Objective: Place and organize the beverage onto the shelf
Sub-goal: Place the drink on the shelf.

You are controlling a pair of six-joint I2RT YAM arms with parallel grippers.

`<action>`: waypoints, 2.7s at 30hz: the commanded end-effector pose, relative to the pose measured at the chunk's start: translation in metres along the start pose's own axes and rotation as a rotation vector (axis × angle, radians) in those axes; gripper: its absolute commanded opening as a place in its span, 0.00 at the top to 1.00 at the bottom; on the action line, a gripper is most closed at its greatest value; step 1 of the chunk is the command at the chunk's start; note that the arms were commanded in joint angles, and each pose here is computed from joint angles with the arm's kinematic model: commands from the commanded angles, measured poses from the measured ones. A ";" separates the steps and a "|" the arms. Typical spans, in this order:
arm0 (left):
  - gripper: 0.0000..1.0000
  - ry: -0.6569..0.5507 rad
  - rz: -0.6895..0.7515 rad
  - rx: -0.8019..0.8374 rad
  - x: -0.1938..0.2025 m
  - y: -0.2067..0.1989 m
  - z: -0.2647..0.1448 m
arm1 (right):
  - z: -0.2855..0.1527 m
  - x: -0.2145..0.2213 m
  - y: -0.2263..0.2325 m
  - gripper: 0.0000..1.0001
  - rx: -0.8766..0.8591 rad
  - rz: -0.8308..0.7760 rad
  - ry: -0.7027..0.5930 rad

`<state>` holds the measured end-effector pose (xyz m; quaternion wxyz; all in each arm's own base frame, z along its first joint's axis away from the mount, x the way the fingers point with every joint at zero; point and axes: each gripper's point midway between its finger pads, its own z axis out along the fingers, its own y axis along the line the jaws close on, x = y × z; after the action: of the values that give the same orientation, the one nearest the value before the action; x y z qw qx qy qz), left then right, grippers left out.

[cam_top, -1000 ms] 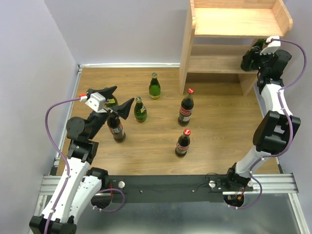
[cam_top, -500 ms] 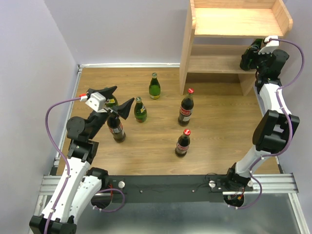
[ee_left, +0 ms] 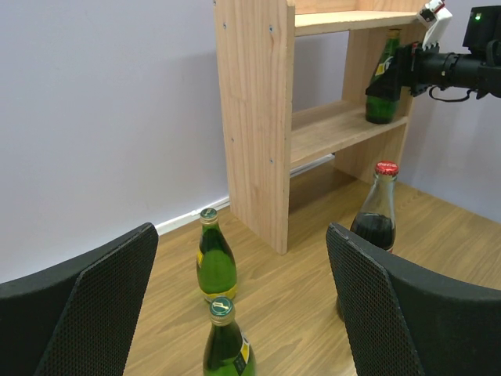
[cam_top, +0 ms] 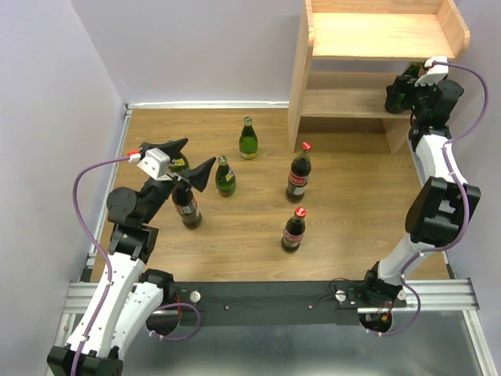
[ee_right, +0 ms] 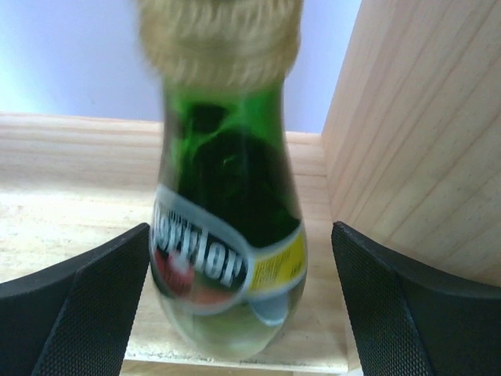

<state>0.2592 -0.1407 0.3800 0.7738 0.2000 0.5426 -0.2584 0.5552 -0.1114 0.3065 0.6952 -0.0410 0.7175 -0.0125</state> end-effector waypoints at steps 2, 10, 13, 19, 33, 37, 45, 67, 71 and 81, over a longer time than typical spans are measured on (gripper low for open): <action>0.04 -0.002 0.012 -0.008 -0.002 0.001 -0.001 | -0.012 -0.011 -0.002 0.00 0.040 -0.021 -0.024; 0.04 -0.005 0.015 -0.008 -0.003 0.001 -0.002 | -0.023 -0.013 -0.002 0.00 0.059 -0.015 -0.034; 0.04 -0.005 0.015 -0.007 -0.003 0.000 -0.002 | -0.025 -0.013 -0.002 0.00 0.065 -0.012 -0.035; 0.04 -0.009 0.015 -0.006 -0.005 0.000 -0.002 | -0.030 -0.007 -0.001 0.00 0.070 -0.004 -0.023; 0.04 -0.010 0.015 -0.006 -0.005 0.000 -0.002 | -0.027 0.009 -0.003 0.09 0.077 0.008 0.007; 0.04 -0.011 0.015 -0.009 -0.005 0.000 -0.002 | -0.021 0.008 -0.004 0.30 0.073 0.007 0.003; 0.04 -0.008 0.016 -0.011 -0.004 0.001 -0.002 | -0.015 0.004 -0.013 0.53 0.106 -0.010 -0.005; 0.04 -0.008 0.016 -0.008 -0.004 0.000 -0.002 | -0.018 0.003 -0.046 0.55 0.265 -0.051 -0.007; 0.04 -0.008 0.016 -0.011 -0.004 0.001 -0.002 | -0.014 0.005 -0.046 0.54 0.259 -0.049 -0.005; 0.04 -0.007 0.015 -0.009 -0.004 0.001 -0.002 | -0.019 0.006 -0.039 0.45 0.228 -0.045 -0.007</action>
<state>0.2585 -0.1403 0.3808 0.7751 0.2008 0.5412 -0.2570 0.5379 -0.1487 0.2923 0.6852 0.0257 0.7206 -0.1025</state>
